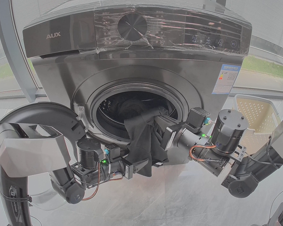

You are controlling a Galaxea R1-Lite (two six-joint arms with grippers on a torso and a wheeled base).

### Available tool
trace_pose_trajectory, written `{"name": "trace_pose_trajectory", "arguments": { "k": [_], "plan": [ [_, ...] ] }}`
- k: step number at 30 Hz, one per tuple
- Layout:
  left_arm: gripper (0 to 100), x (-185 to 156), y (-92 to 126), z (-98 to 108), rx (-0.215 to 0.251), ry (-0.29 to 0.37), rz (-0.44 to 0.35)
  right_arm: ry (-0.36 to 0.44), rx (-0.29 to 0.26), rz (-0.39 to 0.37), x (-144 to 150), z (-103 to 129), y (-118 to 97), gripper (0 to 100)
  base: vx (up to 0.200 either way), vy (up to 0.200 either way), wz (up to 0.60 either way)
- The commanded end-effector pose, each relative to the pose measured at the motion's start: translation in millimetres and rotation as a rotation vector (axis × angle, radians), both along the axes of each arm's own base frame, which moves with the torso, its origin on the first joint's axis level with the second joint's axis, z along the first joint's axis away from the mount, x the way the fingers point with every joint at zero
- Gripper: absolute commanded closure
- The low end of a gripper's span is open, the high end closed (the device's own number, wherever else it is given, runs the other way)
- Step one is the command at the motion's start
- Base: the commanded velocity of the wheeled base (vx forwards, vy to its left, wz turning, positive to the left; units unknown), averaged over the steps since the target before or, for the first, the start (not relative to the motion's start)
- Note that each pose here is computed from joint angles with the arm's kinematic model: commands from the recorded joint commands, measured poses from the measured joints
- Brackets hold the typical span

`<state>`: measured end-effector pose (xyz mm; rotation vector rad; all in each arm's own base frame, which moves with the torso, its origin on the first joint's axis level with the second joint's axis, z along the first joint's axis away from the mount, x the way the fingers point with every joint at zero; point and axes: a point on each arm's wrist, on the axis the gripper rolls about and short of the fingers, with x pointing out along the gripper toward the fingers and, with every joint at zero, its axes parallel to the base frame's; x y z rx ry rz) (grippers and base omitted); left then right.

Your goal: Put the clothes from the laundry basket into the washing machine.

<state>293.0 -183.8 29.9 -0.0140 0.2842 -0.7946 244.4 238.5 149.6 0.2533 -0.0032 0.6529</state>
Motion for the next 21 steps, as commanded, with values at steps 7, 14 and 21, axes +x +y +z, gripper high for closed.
{"name": "trace_pose_trajectory", "arguments": {
  "k": [7,14,21],
  "plan": [
    [100,-10.5,-9.3,10.5,-0.056,-0.049,-0.028,0.009,-0.009,-0.009,-0.3,-5.0,-3.9,100,0.0,0.0,0.0],
    [100,-47.1,11.5,44.7,-0.095,-0.109,-0.039,0.045,-0.045,-0.043,11.4,-21.5,-8.7,100,0.0,0.0,0.0],
    [100,-67.7,24.9,70.0,-0.13,-0.159,-0.042,0.054,-0.058,-0.041,11.5,-26.4,-7.2,100,0.0,0.0,0.0]
  ]
}}
